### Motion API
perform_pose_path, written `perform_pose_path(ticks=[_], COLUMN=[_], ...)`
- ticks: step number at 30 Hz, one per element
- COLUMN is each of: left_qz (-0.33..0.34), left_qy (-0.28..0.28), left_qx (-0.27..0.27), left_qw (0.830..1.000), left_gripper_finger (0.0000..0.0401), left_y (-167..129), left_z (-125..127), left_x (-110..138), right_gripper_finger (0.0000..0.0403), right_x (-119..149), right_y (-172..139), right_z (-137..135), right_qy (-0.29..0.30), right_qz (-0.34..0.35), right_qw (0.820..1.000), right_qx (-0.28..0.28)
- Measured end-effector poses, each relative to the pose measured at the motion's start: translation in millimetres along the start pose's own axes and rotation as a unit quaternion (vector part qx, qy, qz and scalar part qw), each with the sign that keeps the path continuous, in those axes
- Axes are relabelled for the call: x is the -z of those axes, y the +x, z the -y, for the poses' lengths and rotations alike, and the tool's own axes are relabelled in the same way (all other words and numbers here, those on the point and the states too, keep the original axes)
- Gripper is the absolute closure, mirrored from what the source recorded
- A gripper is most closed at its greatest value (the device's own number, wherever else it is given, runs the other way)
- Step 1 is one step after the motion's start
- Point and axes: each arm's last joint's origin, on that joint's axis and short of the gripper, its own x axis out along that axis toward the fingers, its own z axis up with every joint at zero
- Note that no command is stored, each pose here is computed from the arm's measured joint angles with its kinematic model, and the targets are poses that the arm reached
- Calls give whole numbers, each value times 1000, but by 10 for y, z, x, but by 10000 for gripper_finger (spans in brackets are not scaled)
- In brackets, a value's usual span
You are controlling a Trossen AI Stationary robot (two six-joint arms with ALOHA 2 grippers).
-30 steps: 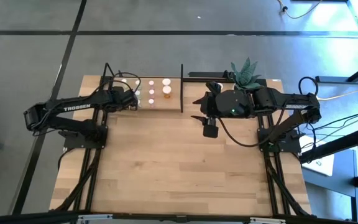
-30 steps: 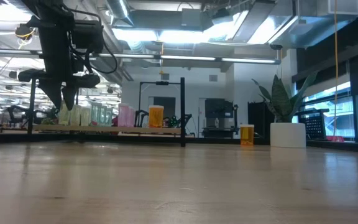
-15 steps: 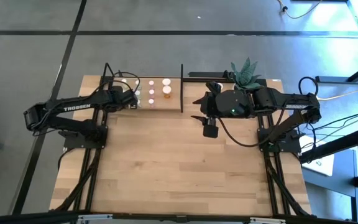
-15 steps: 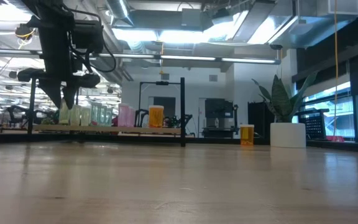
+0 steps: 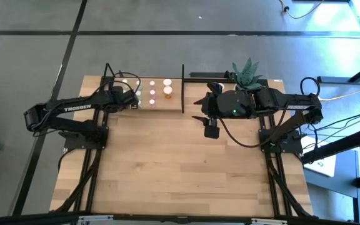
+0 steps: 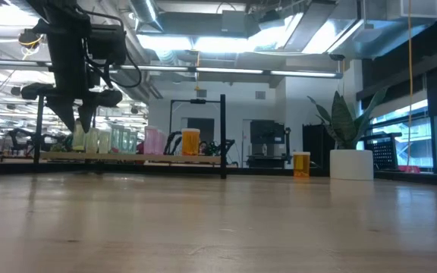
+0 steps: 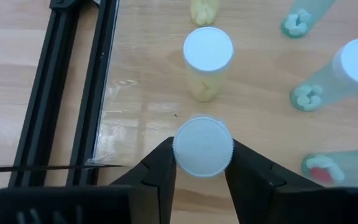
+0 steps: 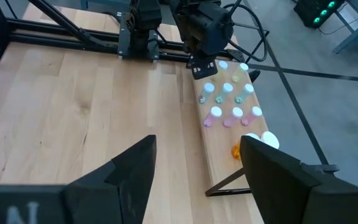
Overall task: Pick and place medicine bottles onto shelf by color
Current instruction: Put the yellow pill bottle on the shelf and align it with the other yellow pill bottles
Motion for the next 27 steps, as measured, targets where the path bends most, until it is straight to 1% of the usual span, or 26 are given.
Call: perform_pose_path(ticks=[5, 7, 9, 12, 22, 24, 27], left_qz=[-2, -4, -19, -16, -9, -7, -6], left_qy=[-20, -25, -21, -26, -30, -30, -30], left_qx=[1, 10, 9, 17, 20, 19, 19], left_qw=[1000, 1000, 1000, 999, 999, 999, 999], left_gripper_finger=[284, 284, 284, 284, 282, 274, 246], left_y=[61, 93, 129, 122, 120, 120, 120], left_z=[-14, -11, -27, -9, -3, -3, -4], left_x=[52, 77, 118, 106, 97, 95, 95], right_gripper_finger=[169, 169, 169, 169, 169, 169, 169], right_x=[0, 0, 0, 0, 0, 0, 0], right_y=[0, 0, 0, 1, 2, 2, 2], right_z=[0, 0, 0, -1, -1, -1, -1], right_qy=[0, -1, 0, -1, 0, -1, 0], right_qz=[0, 0, 0, 0, 0, 0, 0], right_qw=[1000, 1000, 1000, 1000, 1000, 1000, 1000], right_qx=[0, 0, 0, 0, 0, 0, 0])
